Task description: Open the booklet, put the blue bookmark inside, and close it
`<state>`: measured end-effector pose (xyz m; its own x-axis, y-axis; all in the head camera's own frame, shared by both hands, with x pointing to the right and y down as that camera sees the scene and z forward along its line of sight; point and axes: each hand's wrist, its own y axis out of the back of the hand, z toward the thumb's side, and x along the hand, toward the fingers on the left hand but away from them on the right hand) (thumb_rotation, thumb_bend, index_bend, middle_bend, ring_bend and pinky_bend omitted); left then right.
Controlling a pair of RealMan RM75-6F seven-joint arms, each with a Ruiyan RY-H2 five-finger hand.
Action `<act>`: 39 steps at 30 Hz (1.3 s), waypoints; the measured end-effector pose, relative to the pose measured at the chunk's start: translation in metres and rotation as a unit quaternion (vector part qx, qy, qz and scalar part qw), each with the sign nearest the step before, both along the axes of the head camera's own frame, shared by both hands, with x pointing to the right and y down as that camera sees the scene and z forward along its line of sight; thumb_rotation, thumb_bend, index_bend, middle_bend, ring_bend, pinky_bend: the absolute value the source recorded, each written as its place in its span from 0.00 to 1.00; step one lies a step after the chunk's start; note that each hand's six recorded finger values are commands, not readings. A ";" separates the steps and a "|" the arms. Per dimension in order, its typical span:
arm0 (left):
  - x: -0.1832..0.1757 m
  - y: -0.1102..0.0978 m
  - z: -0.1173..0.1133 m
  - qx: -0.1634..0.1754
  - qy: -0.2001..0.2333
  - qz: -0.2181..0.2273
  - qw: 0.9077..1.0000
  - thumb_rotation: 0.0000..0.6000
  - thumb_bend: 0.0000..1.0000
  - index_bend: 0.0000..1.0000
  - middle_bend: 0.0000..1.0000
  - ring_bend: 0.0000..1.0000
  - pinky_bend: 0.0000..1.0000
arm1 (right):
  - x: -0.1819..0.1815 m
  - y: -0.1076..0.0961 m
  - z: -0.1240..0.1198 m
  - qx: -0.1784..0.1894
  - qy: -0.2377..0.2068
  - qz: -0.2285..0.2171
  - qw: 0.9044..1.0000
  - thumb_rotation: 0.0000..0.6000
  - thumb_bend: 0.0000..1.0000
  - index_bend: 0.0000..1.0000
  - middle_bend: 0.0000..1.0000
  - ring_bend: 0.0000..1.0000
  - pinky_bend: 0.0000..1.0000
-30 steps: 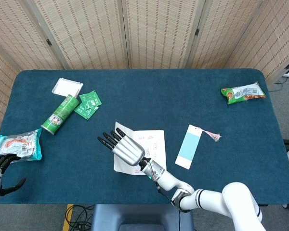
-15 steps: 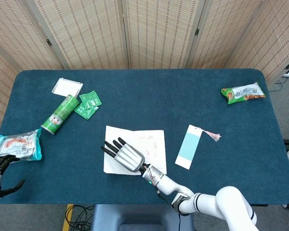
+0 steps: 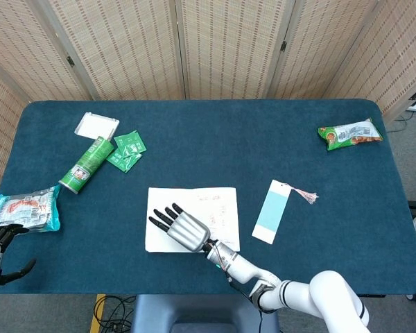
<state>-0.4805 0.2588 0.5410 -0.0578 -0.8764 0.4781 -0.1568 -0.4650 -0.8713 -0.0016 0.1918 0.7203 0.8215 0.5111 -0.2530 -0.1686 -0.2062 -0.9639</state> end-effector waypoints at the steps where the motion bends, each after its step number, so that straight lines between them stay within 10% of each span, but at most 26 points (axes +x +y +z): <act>1: 0.000 0.000 0.000 0.000 0.000 0.000 1.000 1.00 0.24 0.32 0.26 0.21 0.25 | 0.001 -0.002 -0.002 0.001 -0.005 0.003 1.000 1.00 0.00 0.00 0.09 0.20 0.27; 16: 0.000 -0.002 -0.003 0.005 0.003 0.001 1.000 1.00 0.24 0.32 0.26 0.21 0.25 | 0.061 -0.052 -0.044 0.023 -0.029 0.032 0.999 1.00 0.00 0.03 0.16 0.20 0.28; 28: 0.002 -0.004 -0.001 0.003 0.001 0.001 1.000 1.00 0.24 0.32 0.26 0.21 0.25 | 0.160 -0.070 -0.061 -0.015 0.064 -0.005 0.998 1.00 0.00 0.16 0.26 0.26 0.35; 39: 0.006 -0.006 0.000 -0.001 -0.002 0.003 1.000 1.00 0.24 0.32 0.26 0.21 0.25 | 0.228 -0.052 -0.046 -0.071 0.175 -0.084 0.978 1.00 0.00 0.23 0.26 0.26 0.35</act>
<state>-0.4743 0.2532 0.5406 -0.0534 -0.8754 0.4805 -0.1509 -0.4686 -0.8704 0.2262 0.1397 0.6741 0.7410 0.3164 -0.5923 -0.5260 -0.2749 -0.8049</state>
